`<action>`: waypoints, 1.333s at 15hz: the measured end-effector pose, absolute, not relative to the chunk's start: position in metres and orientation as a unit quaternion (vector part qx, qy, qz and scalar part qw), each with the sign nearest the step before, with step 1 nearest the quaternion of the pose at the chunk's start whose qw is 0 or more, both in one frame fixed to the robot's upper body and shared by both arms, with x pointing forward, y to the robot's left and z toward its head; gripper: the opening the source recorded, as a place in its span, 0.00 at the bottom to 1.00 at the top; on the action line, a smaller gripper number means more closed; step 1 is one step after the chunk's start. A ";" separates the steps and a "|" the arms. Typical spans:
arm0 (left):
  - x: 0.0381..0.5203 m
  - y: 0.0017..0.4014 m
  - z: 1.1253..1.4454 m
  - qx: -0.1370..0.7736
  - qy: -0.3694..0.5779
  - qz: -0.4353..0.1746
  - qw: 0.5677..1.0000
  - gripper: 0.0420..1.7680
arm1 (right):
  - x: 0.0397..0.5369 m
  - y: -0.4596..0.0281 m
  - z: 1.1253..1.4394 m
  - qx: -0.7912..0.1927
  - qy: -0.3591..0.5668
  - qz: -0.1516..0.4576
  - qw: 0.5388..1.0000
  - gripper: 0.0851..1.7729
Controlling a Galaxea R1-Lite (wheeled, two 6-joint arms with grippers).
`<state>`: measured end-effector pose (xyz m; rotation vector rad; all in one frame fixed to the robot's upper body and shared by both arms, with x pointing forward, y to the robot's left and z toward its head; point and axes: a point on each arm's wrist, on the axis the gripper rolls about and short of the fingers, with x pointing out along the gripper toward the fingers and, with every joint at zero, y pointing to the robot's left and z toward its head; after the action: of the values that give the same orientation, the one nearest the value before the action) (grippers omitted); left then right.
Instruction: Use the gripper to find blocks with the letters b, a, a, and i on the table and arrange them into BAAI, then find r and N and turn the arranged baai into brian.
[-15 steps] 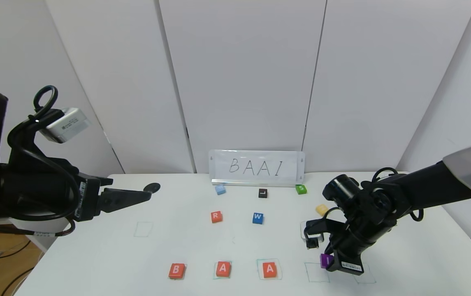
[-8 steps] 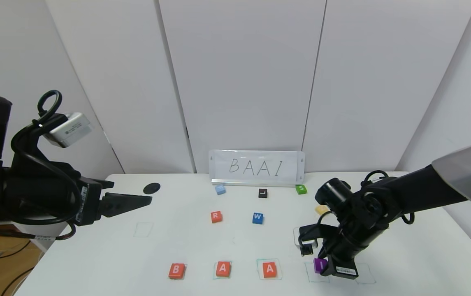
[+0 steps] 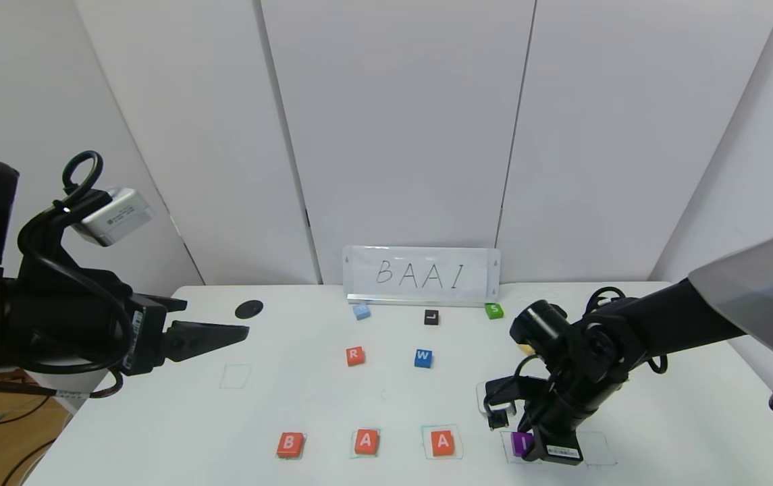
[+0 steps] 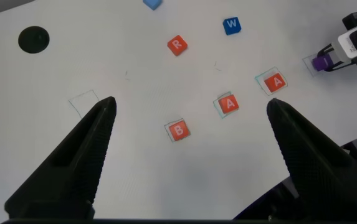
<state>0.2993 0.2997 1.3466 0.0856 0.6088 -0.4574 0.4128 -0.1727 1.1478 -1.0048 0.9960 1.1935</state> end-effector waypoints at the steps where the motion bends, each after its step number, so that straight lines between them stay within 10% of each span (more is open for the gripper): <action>1: 0.299 0.300 1.347 0.042 0.297 -0.223 0.928 0.97 | 0.413 -0.172 1.147 -0.434 0.430 0.516 0.601 0.26; 15: 0.298 0.300 1.347 0.042 0.295 -0.223 0.928 0.97 | 0.414 -0.172 1.142 -0.444 0.426 0.524 0.590 0.26; 20: 0.298 0.300 1.348 0.042 0.294 -0.223 0.928 0.97 | 0.414 -0.172 1.142 -0.442 0.426 0.523 0.591 0.59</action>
<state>0.2976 0.3000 1.3479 0.0859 0.6031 -0.4567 0.4137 -0.1717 1.1421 -1.0280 0.9908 1.2177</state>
